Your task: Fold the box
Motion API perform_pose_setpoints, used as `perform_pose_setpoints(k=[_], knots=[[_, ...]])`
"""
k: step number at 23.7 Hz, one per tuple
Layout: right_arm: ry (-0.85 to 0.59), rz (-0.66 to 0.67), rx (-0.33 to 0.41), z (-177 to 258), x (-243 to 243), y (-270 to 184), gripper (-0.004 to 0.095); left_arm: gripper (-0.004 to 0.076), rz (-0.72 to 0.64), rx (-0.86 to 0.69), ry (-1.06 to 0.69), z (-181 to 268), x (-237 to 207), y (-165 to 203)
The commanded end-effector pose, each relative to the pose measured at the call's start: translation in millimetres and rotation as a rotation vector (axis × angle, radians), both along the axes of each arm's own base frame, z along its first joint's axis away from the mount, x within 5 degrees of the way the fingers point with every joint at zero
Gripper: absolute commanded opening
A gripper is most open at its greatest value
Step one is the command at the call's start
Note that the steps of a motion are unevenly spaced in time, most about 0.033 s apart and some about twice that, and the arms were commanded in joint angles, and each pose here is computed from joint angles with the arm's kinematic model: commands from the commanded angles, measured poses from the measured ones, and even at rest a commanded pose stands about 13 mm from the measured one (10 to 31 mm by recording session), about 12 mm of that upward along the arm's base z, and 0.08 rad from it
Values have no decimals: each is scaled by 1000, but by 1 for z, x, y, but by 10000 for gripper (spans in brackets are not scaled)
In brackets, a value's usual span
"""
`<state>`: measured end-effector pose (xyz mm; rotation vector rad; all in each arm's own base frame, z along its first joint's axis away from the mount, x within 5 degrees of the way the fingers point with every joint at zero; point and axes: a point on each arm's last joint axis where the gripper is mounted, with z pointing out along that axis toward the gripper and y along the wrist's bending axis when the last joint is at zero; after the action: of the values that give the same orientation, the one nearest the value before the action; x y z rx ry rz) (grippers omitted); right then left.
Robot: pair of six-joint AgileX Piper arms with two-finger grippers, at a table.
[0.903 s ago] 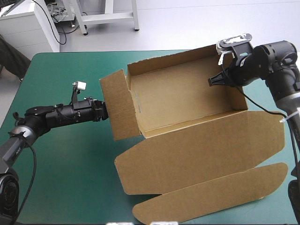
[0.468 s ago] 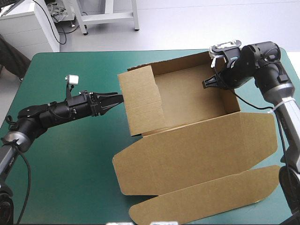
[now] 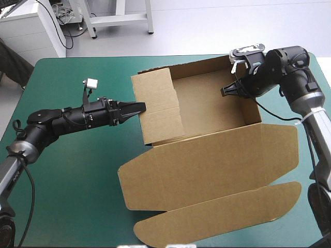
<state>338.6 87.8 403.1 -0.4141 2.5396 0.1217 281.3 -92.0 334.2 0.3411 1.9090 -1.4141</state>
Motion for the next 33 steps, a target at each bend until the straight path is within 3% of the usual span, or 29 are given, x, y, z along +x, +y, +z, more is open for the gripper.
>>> perform_pose_setpoints(k=[1,10,14,17,20,24,33], knots=[[-113,22,54,26,-13,13,-13,477,42,34,5,33,-1,-4],[-154,78,94,30,-22,49,-13,435,254,412,119,43,8,-32],[-160,76,113,30,-24,54,-13,430,286,460,149,39,14,-38],[-163,76,137,27,-22,65,-13,259,291,512,148,38,22,-48],[-98,53,139,9,-10,74,-13,-9,335,634,150,36,31,-56],[-24,20,185,-18,8,87,-14,-8,381,711,170,32,47,-73],[27,13,149,-67,41,101,-15,-8,337,781,270,-9,87,-94]])
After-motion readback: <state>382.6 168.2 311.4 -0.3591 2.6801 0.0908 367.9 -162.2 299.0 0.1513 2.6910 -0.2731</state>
